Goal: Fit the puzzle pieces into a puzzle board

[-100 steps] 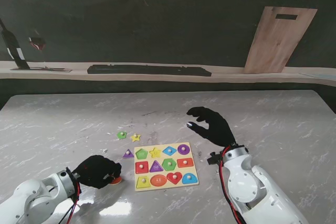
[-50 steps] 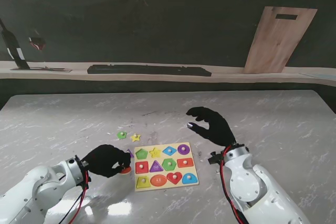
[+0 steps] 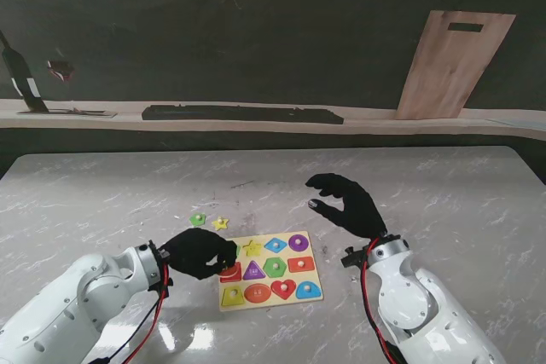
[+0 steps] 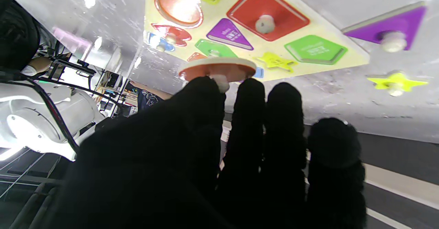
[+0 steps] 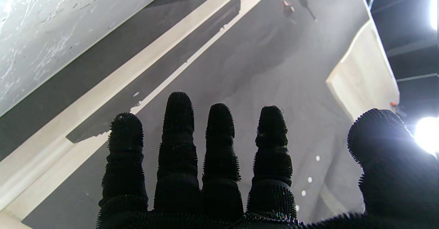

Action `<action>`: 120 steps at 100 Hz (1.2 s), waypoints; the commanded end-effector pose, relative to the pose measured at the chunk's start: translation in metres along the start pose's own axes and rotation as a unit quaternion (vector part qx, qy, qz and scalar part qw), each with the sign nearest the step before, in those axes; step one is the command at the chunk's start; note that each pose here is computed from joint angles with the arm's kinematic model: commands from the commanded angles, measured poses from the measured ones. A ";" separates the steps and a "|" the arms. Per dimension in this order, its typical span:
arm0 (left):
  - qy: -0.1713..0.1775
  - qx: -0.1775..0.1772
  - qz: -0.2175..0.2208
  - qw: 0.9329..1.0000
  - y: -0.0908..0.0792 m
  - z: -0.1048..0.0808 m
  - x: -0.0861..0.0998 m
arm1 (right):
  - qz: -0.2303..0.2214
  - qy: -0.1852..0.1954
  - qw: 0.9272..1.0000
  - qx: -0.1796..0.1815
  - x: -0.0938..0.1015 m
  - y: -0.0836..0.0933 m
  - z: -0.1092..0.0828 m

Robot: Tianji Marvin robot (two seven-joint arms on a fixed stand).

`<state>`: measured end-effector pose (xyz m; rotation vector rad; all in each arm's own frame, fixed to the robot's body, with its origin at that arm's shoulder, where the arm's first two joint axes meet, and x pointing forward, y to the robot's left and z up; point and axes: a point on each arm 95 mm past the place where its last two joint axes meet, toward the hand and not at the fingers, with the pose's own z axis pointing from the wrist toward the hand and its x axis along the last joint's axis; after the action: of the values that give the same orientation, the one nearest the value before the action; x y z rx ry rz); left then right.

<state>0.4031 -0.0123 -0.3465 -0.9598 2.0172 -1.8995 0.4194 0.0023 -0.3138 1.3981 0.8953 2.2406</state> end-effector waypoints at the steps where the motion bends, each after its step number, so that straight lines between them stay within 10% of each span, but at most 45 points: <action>1: 0.005 -0.003 -0.002 1.000 0.001 0.007 0.004 | 0.006 0.000 1.000 0.003 0.001 -0.003 -0.003; 120: 0.014 -0.061 -0.061 0.996 0.034 0.061 0.021 | 0.035 0.009 0.999 -0.004 -0.001 0.002 -0.007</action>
<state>0.4129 -0.0708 -0.3808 -1.0997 2.1569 -1.8762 0.4159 -0.0045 -0.3144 1.4262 0.8630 2.2984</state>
